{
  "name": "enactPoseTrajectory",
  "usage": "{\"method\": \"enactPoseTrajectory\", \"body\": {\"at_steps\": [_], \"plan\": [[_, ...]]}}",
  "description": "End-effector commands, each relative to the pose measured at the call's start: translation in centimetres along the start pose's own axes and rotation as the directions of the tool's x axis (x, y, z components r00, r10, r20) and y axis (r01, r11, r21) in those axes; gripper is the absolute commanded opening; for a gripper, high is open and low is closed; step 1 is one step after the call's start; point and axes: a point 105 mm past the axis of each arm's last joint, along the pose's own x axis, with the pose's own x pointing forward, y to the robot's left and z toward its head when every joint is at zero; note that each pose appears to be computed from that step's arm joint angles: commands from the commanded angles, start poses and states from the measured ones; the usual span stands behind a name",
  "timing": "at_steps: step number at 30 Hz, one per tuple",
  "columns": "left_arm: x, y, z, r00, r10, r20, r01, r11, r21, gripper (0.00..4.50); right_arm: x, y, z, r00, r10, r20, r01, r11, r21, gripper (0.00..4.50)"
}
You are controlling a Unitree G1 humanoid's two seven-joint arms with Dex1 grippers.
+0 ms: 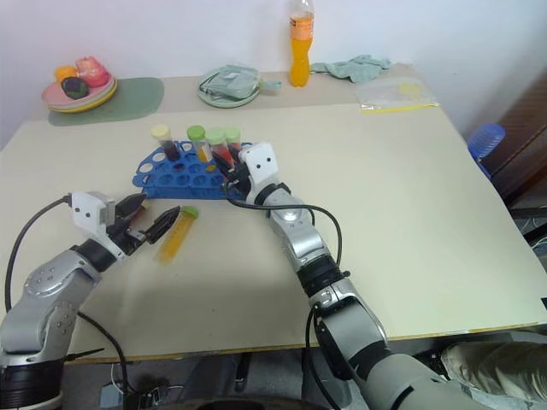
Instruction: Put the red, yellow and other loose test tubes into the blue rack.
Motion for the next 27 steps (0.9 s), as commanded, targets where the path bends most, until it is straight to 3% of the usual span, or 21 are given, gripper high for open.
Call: {"method": "enactPoseTrajectory", "body": {"at_steps": [1, 11, 18, 25, 27], "plan": [[-0.2, 0.0, 1.0, 1.0, -0.018, 0.024, 0.018, 1.0, 0.024, 4.5, 0.9, 0.7, 1.3, 0.998, 0.018, 0.052, -0.017, 1.0, -0.015, 0.83], [-0.1, -0.5, 0.6, 0.999, -0.028, 0.016, 0.028, 1.0, 0.014, 4.5, 0.8, 0.6, 0.7, 0.998, 0.027, 0.058, -0.028, 1.0, 0.01, 0.83], [-0.8, -0.2, 0.1, 1.0, -0.005, -0.012, 0.005, 1.0, -0.014, 4.5, -0.2, -0.3, 4.5, 0.979, 0.018, 0.203, -0.013, 1.0, -0.027, 4.08], [0.3, -0.5, 2.8, 0.99, 0.03, -0.136, -0.025, 0.999, 0.039, 4.5, -3.1, -2.0, 7.9, 0.97, 0.072, 0.231, -0.045, 0.992, -0.12, 4.08], [0.7, -0.2, 3.3, 0.969, 0.077, -0.235, -0.057, 0.994, 0.093, 4.5, -4.4, -1.9, 8.1, 0.971, 0.149, 0.185, -0.118, 0.978, -0.17, 4.08]]}}
